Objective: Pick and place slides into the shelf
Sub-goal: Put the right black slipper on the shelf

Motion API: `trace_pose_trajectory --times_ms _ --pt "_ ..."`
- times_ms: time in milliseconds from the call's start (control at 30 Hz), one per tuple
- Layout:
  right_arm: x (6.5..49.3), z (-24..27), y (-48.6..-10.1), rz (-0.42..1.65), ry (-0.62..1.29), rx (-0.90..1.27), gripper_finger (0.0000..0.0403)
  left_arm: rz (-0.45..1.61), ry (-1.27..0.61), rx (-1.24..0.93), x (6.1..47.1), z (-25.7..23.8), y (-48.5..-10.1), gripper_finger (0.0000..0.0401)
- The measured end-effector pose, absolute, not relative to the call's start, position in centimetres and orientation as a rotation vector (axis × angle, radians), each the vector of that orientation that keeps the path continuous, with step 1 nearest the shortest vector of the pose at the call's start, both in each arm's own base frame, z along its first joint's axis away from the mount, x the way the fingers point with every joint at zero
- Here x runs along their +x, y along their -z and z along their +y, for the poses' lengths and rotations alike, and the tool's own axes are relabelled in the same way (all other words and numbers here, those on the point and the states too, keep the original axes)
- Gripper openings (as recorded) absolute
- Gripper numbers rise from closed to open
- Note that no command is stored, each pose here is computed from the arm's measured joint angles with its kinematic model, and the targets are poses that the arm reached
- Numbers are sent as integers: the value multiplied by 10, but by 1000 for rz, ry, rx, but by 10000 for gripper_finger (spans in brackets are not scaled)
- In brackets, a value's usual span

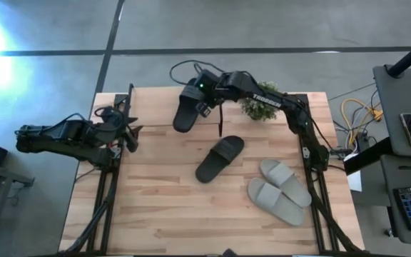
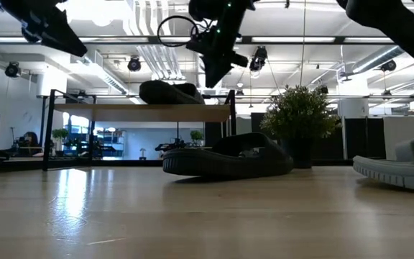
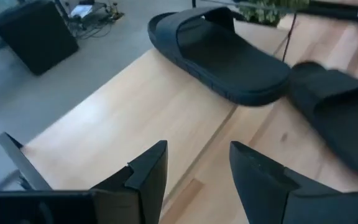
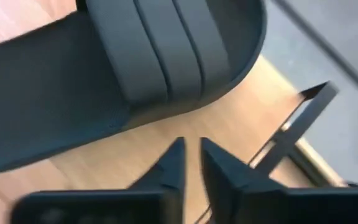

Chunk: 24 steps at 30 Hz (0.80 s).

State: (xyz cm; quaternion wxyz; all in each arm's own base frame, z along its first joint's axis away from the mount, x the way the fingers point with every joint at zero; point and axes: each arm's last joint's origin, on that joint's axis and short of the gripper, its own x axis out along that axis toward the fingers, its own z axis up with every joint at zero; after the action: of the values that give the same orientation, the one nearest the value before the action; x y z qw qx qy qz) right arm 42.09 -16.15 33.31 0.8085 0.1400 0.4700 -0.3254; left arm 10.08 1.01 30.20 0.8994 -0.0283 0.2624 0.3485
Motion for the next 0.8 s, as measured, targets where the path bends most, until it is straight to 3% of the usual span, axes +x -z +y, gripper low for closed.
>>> trace_pose_trajectory --times_ms 167,300,800 --pt "417 -193 -314 1019 678 520 11 450 -754 -252 97 10 -307 159" --pt "417 -209 -302 1024 684 570 9 381 -753 -333 93 10 -311 159" --pt "431 -223 -302 876 673 503 9 398 -763 -226 102 10 -311 159"
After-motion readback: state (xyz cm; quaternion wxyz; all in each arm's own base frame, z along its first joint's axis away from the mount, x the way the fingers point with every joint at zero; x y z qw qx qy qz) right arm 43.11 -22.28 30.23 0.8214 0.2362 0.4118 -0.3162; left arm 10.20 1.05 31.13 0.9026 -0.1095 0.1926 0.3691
